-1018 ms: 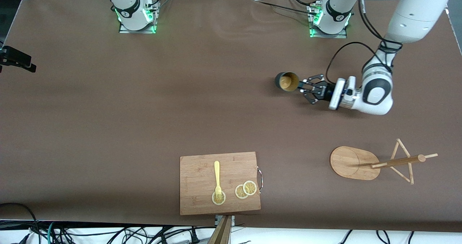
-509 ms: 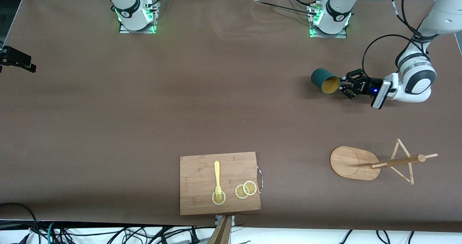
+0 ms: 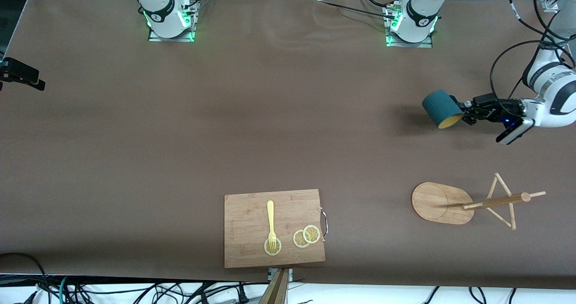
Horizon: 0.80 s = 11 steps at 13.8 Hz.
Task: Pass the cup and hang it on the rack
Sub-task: 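Lift the mug with the left gripper and carry it to the rack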
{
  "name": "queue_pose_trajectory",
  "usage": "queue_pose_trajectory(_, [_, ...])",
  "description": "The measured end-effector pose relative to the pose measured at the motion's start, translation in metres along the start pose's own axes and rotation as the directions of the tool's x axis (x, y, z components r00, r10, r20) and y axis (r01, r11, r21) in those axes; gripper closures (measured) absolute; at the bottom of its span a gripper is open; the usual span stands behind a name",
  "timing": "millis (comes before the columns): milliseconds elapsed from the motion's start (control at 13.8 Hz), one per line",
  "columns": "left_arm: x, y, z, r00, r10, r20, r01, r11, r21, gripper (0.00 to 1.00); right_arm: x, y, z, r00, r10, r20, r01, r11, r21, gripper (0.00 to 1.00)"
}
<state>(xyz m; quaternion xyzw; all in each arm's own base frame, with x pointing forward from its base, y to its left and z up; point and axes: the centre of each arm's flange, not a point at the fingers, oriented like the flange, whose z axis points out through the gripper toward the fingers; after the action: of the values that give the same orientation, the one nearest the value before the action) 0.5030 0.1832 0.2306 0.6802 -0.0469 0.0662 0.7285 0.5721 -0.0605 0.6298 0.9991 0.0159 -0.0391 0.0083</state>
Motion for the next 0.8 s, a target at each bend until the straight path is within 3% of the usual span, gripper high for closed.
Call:
queue_pose_trajectory(291, [0.058, 0.042, -0.025, 0.978, -0.202, -0.051, 0.203, 0.979, 0.033, 0.79, 0.000, 0.000, 0.000, 1.000, 0.000, 0.001, 0.000, 1.000, 0.000, 0.00])
queue_pose_trajectory(800, [0.091, 0.045, -0.060, 0.926, -0.361, -0.112, 0.364, 0.931, 0.010, 0.79, 0.000, 0.001, 0.001, 1.000, 0.001, 0.001, -0.001, 1.000, 0.000, 0.00])
